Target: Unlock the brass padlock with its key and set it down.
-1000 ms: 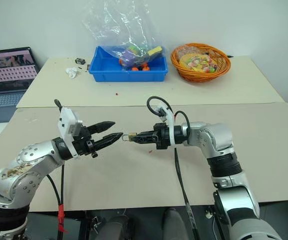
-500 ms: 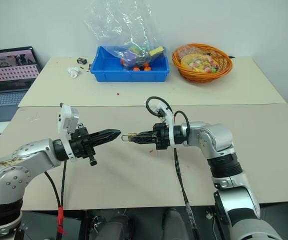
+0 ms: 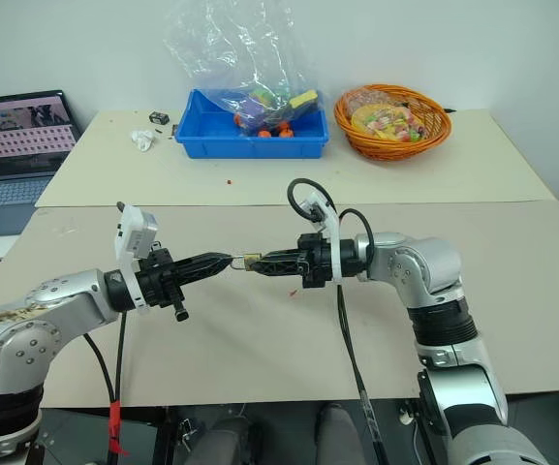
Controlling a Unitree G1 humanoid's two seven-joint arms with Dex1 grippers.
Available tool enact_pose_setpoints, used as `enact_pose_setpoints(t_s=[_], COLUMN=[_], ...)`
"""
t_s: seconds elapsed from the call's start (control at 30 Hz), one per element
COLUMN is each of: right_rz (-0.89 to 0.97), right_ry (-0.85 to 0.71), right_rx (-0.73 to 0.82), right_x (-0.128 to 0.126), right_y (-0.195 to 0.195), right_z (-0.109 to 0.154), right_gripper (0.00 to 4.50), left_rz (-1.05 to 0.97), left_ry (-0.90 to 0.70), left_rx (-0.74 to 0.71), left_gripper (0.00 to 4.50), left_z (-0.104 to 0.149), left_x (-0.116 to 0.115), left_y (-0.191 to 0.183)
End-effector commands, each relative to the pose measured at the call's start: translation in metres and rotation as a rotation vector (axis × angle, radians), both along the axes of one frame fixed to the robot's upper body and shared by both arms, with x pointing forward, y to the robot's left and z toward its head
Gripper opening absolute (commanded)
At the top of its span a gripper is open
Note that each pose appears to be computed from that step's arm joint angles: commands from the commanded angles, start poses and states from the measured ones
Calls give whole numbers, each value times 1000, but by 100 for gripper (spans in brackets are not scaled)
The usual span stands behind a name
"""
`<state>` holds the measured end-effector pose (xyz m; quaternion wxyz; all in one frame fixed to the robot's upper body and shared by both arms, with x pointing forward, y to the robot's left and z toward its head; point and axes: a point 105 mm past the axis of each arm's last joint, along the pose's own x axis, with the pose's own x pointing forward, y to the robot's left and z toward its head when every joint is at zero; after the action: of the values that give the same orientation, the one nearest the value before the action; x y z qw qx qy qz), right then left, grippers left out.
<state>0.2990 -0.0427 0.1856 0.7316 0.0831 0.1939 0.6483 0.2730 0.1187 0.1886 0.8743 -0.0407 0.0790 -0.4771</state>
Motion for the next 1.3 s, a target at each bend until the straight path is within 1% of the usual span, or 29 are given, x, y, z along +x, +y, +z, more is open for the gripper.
enact_pose_setpoints(t_s=[0.03,0.23,0.43,0.8,1.03,1.1,1.17,1.2,1.23,1.27,1.3], right_rz=[57,70,48,20,-21,-48,-131,-180,-211,-237,-246], right_ry=[-48,-62,-62,-43,30,85,197,257,296,339,390], right_rx=[21,35,77,108,147,148,60,-34,-100,-164,-223], right_x=[-12,-15,-10,-3,5,8,19,23,25,26,22], right_y=[1,4,6,7,-11,-22,-37,-44,-50,-55,-60], right_z=[12,19,31,39,41,37,13,-10,-26,-42,-59], right_gripper=[9,9,9,9,9,9,9,9,9,9,9], left_rz=[-10,0,13,17,64,89,102,84,67,45,-9], left_ry=[-34,-44,-49,-52,-47,-58,-106,-153,-187,-220,-291], left_rx=[-7,1,6,0,44,95,194,250,288,297,329], left_gripper=[2,2,2,2,2,2,2,2,2,2,2], left_z=[6,5,5,6,-2,-11,-21,-23,-24,-22,-18], left_x=[-1,0,1,0,3,3,2,-1,-3,-5,-10], left_y=[-2,-3,-2,-4,8,16,24,24,23,19,9])
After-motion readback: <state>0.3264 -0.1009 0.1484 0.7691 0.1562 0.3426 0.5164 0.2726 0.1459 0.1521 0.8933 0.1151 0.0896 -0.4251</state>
